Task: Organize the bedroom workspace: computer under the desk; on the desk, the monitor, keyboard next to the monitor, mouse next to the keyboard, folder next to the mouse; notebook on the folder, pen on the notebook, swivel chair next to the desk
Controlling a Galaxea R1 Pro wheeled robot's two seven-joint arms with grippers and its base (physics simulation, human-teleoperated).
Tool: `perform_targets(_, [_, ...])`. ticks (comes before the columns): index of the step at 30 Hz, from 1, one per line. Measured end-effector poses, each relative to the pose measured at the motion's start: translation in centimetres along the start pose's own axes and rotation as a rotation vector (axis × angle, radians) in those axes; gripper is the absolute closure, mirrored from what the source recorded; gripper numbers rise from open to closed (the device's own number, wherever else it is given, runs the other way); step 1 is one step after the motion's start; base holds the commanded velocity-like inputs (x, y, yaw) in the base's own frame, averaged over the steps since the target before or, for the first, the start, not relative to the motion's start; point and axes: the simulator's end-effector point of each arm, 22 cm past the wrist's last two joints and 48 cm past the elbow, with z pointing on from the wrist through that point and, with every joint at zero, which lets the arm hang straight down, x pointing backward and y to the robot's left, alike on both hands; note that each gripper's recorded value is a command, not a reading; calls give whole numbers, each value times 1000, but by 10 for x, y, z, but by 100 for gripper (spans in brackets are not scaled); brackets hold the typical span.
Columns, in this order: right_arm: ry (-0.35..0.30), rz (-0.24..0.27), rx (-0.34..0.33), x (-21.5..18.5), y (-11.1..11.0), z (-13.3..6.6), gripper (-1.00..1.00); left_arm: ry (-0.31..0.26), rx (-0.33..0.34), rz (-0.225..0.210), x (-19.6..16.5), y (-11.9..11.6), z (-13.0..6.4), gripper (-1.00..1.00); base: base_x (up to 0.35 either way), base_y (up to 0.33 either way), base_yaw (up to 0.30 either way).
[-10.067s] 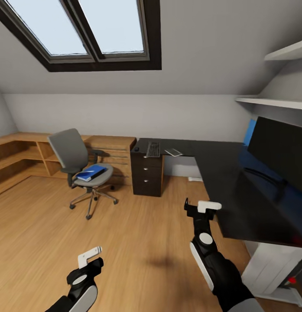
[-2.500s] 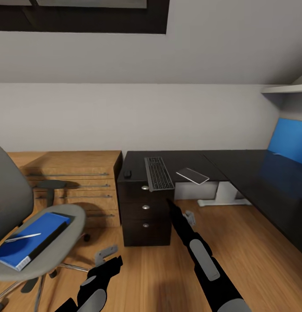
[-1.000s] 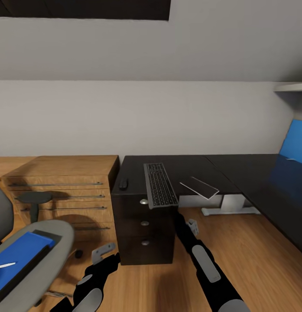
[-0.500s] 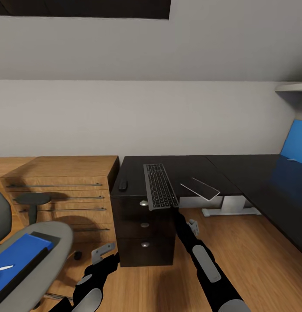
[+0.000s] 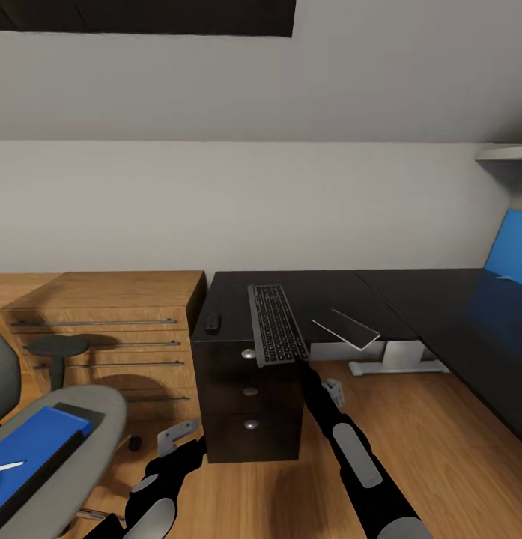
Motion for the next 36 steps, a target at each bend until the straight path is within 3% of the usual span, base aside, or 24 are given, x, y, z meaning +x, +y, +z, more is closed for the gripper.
perform_targets(25, [-1,-1,1,-1,0,0,-100,-5,-12,-1,-4,8,2,-100,53,23,0])
perform_targets(36, [1,0,1,-3,9,0,-100,-4,-13,-3,-12,5,-4,-100,0,0,0])
